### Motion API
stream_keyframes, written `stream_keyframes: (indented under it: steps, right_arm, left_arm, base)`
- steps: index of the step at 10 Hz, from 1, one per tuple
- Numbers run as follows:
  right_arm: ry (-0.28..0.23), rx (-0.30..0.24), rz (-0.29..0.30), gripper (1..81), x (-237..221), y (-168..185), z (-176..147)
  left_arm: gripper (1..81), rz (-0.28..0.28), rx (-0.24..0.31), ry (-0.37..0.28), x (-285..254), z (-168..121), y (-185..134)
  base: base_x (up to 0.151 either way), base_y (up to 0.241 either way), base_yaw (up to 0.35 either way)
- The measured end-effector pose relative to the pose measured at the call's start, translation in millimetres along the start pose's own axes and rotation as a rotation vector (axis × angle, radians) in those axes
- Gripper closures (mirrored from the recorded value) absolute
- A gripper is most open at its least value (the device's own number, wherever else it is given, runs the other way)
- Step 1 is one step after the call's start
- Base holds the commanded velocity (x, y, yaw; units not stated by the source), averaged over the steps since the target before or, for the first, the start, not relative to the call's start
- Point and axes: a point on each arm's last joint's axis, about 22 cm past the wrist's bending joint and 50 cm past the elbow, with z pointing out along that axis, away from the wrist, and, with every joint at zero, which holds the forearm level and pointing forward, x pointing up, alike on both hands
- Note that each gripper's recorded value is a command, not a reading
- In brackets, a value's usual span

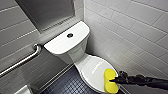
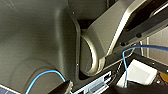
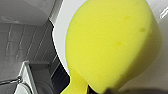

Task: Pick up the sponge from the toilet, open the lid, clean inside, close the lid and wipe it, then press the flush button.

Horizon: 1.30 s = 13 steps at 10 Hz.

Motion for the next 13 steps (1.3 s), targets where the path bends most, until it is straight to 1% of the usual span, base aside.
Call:
stream_keyframes:
  steps: [2,3,5,7,8,10,11,13]
  right_arm:
    - [0.04,-0.025,-0.028,81.1,26.9,-10.6,-12.4]
    - [0.055,-0.034,-0.024,81.1,39.2,-12.3,-12.6]
    - [0.075,-0.034,-0.009,81.1,56.8,-18.8,-3.5]
    - [0.087,-0.061,0.019,81.1,71.6,-12.0,21.4]
    - [0.097,-0.069,0.024,81.1,81.9,-14.1,34.5]
    - [0.119,-0.079,0.031,81.1,101.0,-21.3,59.0]
    - [0.13,-0.085,0.044,81.1,107.1,-22.2,68.6]
    - [0.164,-0.11,0.068,81.1,120.3,-13.7,78.7]
  left_arm:
    - [1.0,0.029,0.006,0.037,15.7,-2.7,2.4]
    - [1.0,0.031,0.009,0.041,16.5,-2.4,2.4]
    - [1.0,0.03,0.018,0.04,15.2,-0.3,0.0]
    - [1.0,0.019,0.038,0.027,4.4,-0.3,-9.3]
    - [1.0,0.016,0.043,0.022,-0.1,-0.3,-11.8]
    - [1.0,0.013,0.043,0.021,-1.0,0.1,-11.4]
    - [1.0,0.013,0.042,0.021,-1.2,0.7,-10.6]
    - [1.0,0.012,0.035,0.021,-1.3,3.3,-5.9]
  base:
    - [0.0,0.0,0.0]
    - [0.0,0.0,0.0]
    - [0.0,0.0,0.0]
    - [0.0,0.0,0.0]
    - [0.0,0.0,0.0]
    - [0.0,0.0,0.0]
    - [0.0,0.0,0.0]
    - [0.0,0.0,0.0]
